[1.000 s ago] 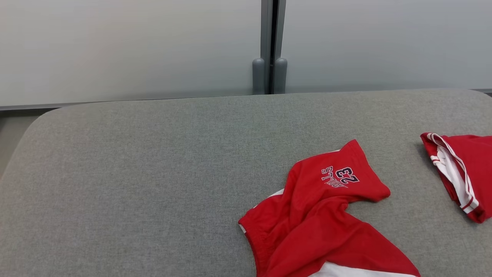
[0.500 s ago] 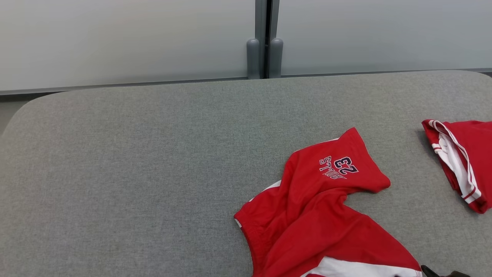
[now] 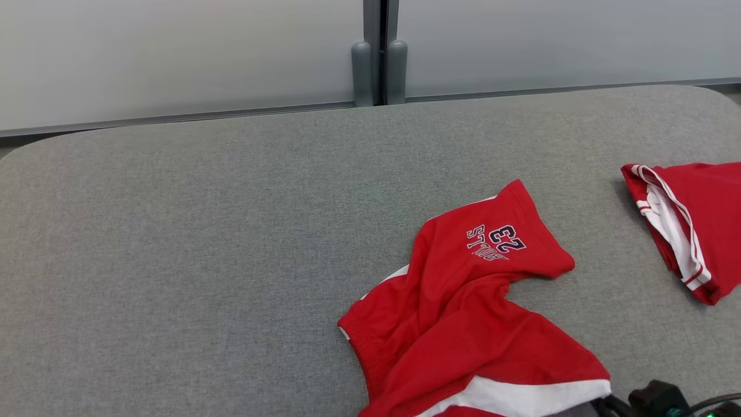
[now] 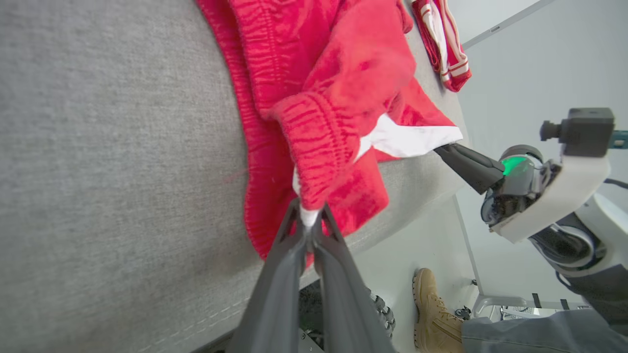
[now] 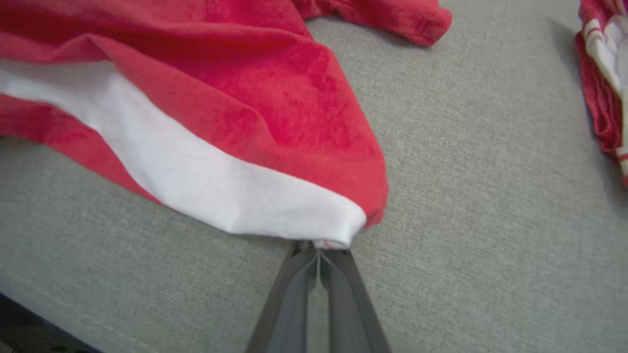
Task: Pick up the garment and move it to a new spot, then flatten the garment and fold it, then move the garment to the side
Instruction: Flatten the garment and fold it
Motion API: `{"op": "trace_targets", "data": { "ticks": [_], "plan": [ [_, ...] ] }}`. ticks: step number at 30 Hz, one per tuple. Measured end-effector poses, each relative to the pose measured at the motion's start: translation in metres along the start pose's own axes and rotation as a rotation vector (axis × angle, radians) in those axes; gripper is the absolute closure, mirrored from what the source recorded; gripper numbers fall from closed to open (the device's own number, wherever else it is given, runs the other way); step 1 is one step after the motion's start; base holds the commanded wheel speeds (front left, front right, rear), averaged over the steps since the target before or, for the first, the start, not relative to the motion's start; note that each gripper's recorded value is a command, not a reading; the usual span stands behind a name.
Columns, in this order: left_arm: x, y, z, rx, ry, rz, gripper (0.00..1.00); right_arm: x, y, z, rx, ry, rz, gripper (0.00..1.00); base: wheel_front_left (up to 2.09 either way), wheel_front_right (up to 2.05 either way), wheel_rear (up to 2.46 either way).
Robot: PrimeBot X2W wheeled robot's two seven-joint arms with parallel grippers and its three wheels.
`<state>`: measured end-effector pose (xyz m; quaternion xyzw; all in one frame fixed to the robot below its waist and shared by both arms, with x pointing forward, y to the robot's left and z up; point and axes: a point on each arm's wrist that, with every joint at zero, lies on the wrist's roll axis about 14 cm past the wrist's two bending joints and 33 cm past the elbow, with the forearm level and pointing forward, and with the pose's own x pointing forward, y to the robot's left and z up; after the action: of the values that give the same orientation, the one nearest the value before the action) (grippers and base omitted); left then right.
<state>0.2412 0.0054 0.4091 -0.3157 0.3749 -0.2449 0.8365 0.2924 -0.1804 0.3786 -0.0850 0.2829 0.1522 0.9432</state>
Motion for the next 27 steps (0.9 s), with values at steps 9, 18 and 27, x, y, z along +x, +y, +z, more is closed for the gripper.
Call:
{"op": "trace_targets", "data": {
  "ticks": [9,18,27],
  "plan": [
    [-0.011,-0.061,0.100,0.100,-0.234,-0.222,1.00,-0.028,-0.046,0.120,-0.093,-0.230,-0.033,1.00,0.00,0.00,0.00],
    [0.021,-0.083,0.260,0.398,-0.358,-0.283,1.00,-0.008,-0.098,0.280,-0.250,-0.498,-0.030,1.00,0.00,0.00,0.00],
    [0.111,-0.070,0.430,0.447,-0.536,-0.199,1.00,0.093,-0.147,0.422,-0.203,-0.738,-0.088,1.00,0.00,0.00,0.00]
  ]
}}
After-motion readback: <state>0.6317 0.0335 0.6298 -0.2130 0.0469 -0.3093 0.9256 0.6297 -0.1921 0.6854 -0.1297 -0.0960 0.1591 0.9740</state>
